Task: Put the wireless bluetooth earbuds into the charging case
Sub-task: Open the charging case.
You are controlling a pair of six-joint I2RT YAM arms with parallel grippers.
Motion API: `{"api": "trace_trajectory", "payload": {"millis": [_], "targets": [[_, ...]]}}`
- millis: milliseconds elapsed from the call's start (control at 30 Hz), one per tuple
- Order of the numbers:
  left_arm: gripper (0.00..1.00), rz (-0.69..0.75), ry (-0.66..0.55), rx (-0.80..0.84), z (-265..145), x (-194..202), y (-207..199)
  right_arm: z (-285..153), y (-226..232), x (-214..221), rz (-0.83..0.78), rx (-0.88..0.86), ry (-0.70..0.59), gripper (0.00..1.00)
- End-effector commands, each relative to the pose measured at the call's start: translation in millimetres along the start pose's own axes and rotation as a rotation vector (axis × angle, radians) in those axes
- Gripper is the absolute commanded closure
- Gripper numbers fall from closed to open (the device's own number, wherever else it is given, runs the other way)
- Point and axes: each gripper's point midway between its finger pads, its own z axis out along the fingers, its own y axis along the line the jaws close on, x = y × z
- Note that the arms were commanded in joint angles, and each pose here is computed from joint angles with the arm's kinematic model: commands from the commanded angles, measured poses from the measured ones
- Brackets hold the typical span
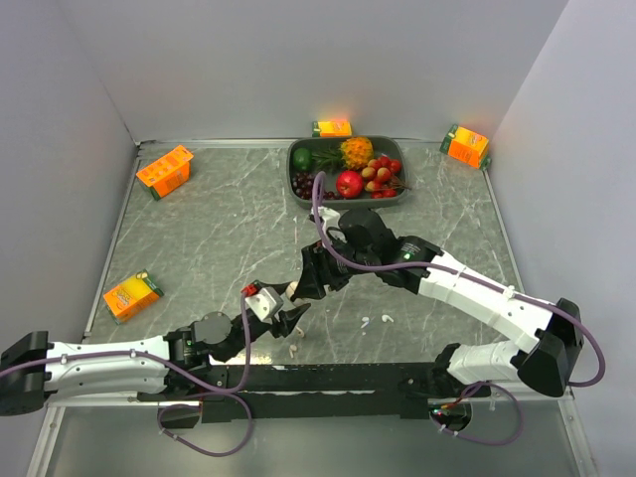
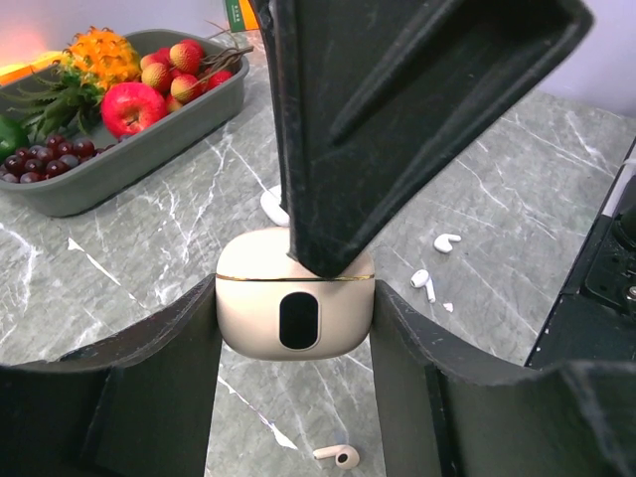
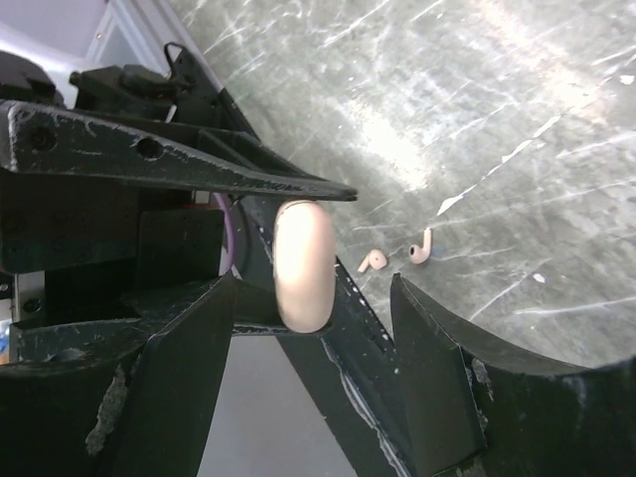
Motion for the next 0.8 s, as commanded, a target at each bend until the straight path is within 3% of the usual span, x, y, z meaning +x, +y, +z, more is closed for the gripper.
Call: {"api": "trace_trajectory", "payload": {"millis": [0,767], "targets": [[0.99,-0.014,-0.039,0.027,0,-13,-5,-5,6,-18,-0.014,0.011,-0.056,0.3],[0.99,-0.042,-0.111,0.02,-5,-44,0,-7,-33,-7,0.071,0.095,-0.044,0.33]]}}
